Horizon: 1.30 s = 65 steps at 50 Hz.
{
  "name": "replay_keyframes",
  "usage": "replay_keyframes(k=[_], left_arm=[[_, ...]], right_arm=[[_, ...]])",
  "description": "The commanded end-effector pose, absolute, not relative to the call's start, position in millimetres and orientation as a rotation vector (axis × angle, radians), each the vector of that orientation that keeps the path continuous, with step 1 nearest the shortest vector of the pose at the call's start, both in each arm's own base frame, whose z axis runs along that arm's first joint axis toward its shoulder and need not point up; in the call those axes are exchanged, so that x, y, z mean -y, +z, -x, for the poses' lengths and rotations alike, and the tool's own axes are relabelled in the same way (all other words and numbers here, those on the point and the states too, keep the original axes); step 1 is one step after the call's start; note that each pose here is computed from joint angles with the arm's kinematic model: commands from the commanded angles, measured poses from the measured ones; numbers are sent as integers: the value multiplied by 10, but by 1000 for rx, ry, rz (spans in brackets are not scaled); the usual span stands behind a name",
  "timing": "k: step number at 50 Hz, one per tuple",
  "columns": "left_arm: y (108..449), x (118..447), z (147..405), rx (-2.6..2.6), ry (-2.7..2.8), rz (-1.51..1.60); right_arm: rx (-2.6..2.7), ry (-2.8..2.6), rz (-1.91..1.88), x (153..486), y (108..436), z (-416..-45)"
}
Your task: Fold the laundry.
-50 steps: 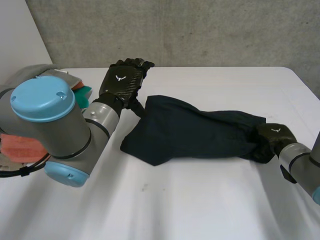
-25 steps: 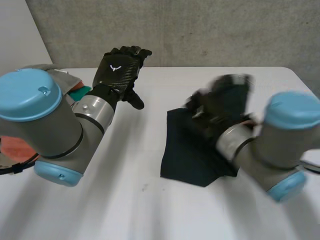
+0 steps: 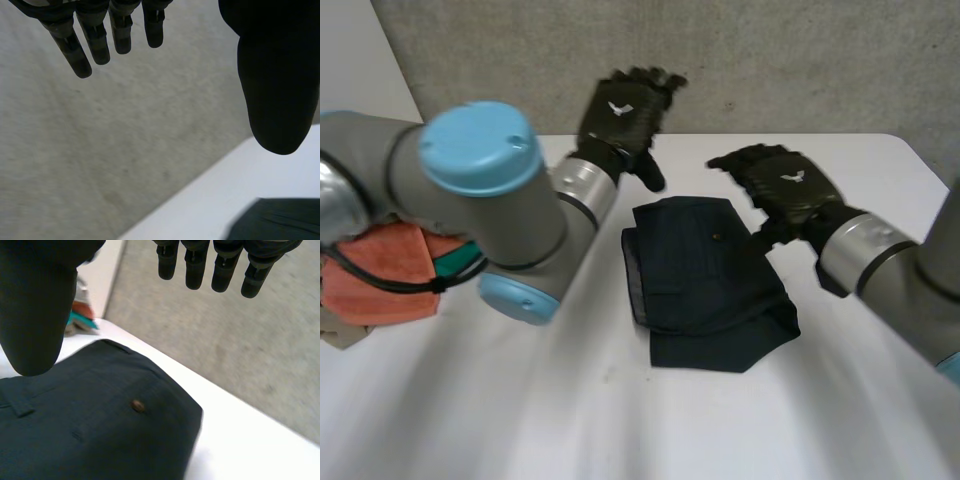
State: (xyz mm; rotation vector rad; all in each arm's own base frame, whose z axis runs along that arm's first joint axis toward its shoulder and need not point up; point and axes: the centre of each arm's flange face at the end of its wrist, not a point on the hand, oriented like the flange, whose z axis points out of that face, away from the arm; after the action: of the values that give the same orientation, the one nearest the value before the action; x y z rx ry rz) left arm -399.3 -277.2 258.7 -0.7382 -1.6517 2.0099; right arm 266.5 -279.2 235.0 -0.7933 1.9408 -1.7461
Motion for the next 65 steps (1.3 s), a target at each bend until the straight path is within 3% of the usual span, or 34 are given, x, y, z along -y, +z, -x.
replay_keyframes(k=[1, 11, 20, 29, 34, 38, 44, 51, 57, 65], left_arm=[[2256, 2518, 4283, 1752, 1840, 852], [1740, 2380, 4381, 1931, 1731, 924], [1285, 2464, 4218, 2204, 1587, 985], [1228, 2484, 4126, 2262, 1565, 1068], [1413, 2455, 4135, 2226, 1591, 1054], [1848, 2437, 4099, 2146, 1676, 1005], [2404, 2386, 4113, 1934, 1810, 941], [2788, 2337, 4098, 1674, 1767, 1015], [2815, 2180, 4171, 1514, 1566, 1091], [2761, 2082, 4189, 1498, 1442, 1084]], right_arm=[[-2080, -1650, 773, 3068, 2202, -2560], [-2158, -1542, 906, 3388, 1834, -2664], [-2230, -1474, 1023, 3491, 1345, -2675], [-2268, -1531, 1118, 3515, 1344, -2638], [-2240, -1652, 1111, 3471, 1709, -2599], [-2207, -1748, 1069, 3389, 1993, -2515], [-2264, -1786, 939, 3259, 2043, -2387], [-2376, -1555, 737, 3026, 1743, -2185], [-2278, -1411, 683, 2889, 1532, -2215], [-2244, -1410, 680, 3010, 1210, -2291]])
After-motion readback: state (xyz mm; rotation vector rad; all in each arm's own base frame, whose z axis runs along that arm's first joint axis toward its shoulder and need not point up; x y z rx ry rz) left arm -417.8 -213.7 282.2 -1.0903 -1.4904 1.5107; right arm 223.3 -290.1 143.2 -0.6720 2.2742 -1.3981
